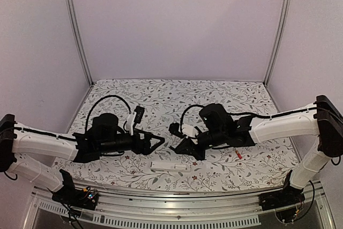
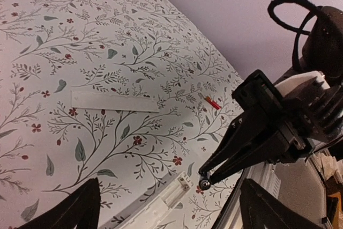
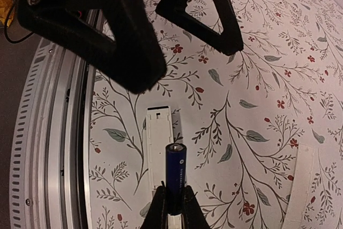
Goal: Load the batteries into the remote control
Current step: Place the battery in the battery compartment.
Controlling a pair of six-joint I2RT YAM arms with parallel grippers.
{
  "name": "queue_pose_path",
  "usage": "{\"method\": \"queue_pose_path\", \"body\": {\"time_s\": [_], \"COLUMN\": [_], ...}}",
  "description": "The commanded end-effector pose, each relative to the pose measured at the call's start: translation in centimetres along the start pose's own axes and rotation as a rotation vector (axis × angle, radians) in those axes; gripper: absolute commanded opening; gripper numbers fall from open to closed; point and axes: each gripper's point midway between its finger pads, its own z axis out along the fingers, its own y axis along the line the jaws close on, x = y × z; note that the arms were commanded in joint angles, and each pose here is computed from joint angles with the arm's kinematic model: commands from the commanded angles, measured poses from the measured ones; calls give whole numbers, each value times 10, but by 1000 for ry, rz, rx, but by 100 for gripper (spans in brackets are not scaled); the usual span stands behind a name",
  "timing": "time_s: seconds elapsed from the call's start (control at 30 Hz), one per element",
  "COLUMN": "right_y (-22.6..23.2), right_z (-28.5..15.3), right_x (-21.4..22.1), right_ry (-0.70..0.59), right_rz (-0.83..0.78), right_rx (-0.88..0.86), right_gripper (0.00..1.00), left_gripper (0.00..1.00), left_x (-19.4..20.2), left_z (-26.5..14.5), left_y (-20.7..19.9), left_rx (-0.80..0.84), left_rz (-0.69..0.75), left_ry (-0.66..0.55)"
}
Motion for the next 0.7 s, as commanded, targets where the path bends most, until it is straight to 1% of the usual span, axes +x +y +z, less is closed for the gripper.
{"method": "queue_pose_path", "body": {"time_s": [0.0, 0.13, 0.3, 0.47, 0.57, 0.67], "right_y": [0, 0, -2, -3, -3, -4], "right_z": [-10, -16, -20, -18, -18, -19], "right_x": [-19, -21, -28, -29, -31, -33], "right_ry": [-48, -56, -72, -68, -70, -75], "right_rz": [-16, -19, -25, -28, -31, -35], "right_rx": [3, 14, 26, 31, 33, 40], "right_gripper": [0, 0, 0, 0, 0, 0], "left_gripper": [88, 85, 73, 64, 56, 44], "left_x": [4, 5, 11, 14, 19, 24], "left_z": [15, 18, 25, 32, 35, 37], "left_y": [-32, -40, -43, -44, -46, -44], "left_rx": [128, 163, 176, 183, 196, 187], "left_rz": [34, 51, 54, 59, 45, 31], "left_ry": [57, 68, 105, 141, 166, 193]}}
